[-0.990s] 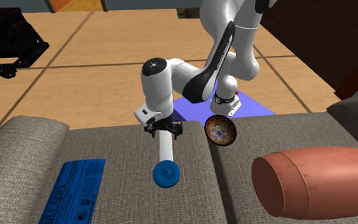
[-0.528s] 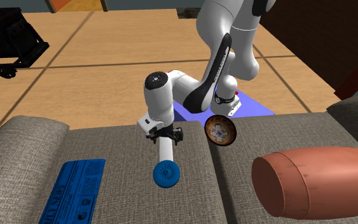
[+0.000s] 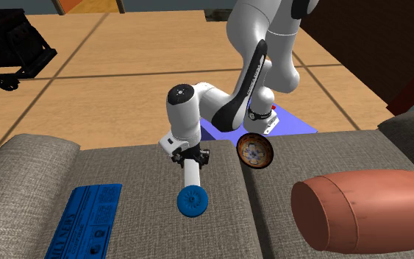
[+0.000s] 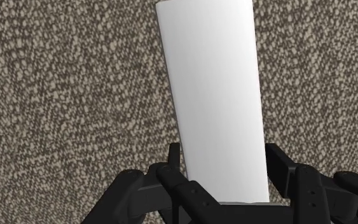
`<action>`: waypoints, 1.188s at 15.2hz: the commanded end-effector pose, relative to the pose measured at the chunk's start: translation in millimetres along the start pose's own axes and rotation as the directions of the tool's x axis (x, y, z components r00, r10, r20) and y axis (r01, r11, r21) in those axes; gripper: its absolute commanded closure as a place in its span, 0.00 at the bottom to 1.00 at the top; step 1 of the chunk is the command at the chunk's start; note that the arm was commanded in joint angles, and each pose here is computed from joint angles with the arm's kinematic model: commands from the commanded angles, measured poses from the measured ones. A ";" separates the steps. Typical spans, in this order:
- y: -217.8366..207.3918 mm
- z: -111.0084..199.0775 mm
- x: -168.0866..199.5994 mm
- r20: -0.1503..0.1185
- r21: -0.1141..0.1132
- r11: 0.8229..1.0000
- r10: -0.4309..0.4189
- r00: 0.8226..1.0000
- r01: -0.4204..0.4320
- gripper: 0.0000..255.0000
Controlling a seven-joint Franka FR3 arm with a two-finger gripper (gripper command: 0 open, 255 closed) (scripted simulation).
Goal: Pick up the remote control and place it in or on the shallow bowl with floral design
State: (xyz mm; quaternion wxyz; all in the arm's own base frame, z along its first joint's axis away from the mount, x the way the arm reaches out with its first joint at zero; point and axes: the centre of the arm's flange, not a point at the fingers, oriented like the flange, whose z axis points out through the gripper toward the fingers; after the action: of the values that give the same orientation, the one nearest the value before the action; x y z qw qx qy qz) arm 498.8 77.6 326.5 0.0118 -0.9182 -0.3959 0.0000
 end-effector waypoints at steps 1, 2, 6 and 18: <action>0.2 0.5 -0.2 0.001 0.000 1.000 0.000 1.000 0.000 1.00; 0.2 0.5 -0.3 0.001 0.000 1.000 0.000 1.000 0.000 1.00; 0.5 0.7 0.0 0.001 0.000 1.000 0.000 1.000 0.000 1.00; -0.8 -47.0 0.3 0.001 0.000 1.000 0.000 1.000 0.000 1.00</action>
State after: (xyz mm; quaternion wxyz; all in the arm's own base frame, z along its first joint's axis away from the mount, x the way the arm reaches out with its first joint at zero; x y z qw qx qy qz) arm 499.1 77.4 367.7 0.0118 -0.9183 -0.3957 0.0004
